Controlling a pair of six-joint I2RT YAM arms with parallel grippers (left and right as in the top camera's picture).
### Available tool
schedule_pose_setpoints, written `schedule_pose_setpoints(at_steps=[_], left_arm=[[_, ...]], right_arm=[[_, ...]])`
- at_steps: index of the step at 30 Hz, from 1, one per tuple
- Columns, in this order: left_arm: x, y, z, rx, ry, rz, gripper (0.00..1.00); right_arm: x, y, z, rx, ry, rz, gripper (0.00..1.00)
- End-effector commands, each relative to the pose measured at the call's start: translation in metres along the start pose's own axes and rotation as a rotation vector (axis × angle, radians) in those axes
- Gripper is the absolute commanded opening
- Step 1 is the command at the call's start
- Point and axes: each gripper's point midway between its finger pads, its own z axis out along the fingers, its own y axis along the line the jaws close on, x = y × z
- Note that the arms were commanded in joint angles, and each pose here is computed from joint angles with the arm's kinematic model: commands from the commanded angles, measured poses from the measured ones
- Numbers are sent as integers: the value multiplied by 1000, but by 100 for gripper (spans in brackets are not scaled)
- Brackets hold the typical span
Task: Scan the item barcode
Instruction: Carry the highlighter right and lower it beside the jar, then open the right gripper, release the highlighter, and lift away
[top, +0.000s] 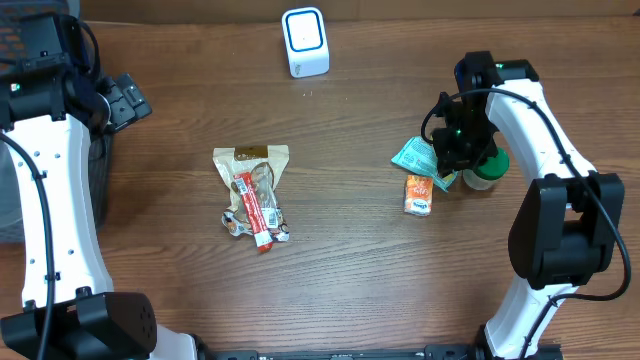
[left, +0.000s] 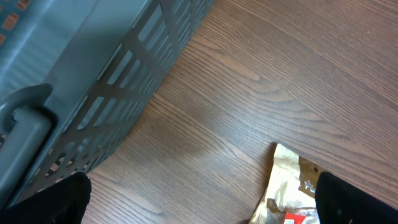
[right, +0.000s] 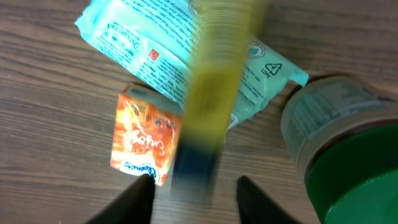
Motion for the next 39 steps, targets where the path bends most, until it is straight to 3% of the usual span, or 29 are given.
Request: schedule_pose_setpoints(at_steps=[1, 11, 13, 14, 15, 39], left_arm=[[-6, 0, -12, 8, -38, 7, 100], [-6, 0, -12, 8, -38, 7, 100], [-7, 0, -12, 8, -39, 7, 100], [-6, 0, -12, 8, -38, 7, 100], [-6, 0, -12, 8, -38, 7, 100], [-6, 0, -12, 8, -38, 7, 100]], right_arm=[[-2, 2, -2, -8, -17, 2, 63], [-16, 28, -3, -84, -69, 82, 61], [-20, 40, -3, -114, -81, 81, 66], [-22, 42, -3, -118, -86, 84, 75], [-23, 46, -3, -119, -91, 82, 100], [-80, 48, -15, -121, -329, 36, 100]])
